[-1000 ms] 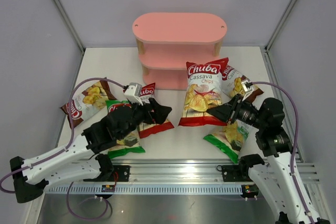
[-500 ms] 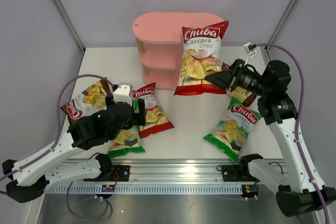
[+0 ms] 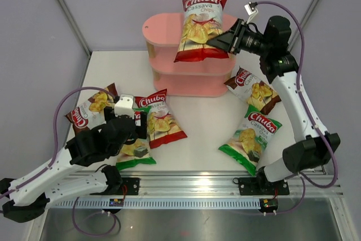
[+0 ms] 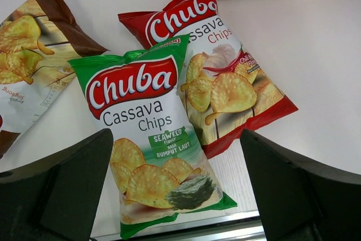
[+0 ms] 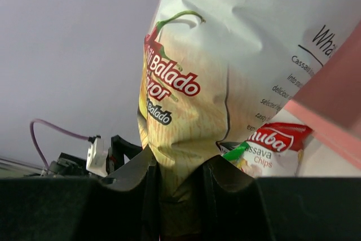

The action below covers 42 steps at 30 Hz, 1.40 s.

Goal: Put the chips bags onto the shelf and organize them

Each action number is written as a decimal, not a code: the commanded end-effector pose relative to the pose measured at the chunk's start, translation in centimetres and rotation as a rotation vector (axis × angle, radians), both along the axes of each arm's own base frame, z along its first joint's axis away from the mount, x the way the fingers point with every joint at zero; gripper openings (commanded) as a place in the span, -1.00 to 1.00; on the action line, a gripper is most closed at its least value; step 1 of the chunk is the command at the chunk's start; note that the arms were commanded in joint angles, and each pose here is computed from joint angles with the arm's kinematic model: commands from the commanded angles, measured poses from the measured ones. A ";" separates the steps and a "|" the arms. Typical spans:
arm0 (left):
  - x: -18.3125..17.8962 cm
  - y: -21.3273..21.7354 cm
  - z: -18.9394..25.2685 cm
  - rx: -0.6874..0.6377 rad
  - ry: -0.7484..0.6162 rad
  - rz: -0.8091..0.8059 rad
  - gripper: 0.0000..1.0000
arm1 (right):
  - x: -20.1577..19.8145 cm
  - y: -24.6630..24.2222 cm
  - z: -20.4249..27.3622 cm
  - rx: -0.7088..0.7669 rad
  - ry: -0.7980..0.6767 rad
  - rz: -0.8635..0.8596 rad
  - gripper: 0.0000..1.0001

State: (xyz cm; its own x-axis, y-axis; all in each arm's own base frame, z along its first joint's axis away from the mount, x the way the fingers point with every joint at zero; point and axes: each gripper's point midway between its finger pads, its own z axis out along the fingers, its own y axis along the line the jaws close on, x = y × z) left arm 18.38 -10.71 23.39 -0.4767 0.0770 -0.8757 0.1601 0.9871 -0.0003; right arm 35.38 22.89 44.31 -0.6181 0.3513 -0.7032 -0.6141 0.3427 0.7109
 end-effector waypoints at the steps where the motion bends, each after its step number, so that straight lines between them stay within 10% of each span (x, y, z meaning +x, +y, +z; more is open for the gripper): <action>1: 0.4 0.7 1.0 -0.022 -0.051 0.030 0.98 | 0.1 2.2 5.0 0.050 -0.118 0.068 -0.73; 22: 0.3 1.3 1.1 -0.003 -0.065 0.033 0.98 | 10.1 11.5 -0.3 0.036 0.083 -0.009 -0.56; 42: 0.3 1.0 0.9 -0.004 -0.057 0.026 0.98 | 9.7 9.1 0.3 -0.044 0.058 -0.138 0.42</action>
State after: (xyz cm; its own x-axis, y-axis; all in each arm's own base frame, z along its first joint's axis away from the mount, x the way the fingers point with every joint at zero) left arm 18.20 -9.71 23.97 -0.4477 0.0684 -0.8916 0.1536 0.9881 -0.0013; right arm 46.54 33.16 40.68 -0.6819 0.3795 -0.6253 -0.4606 0.4414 0.7701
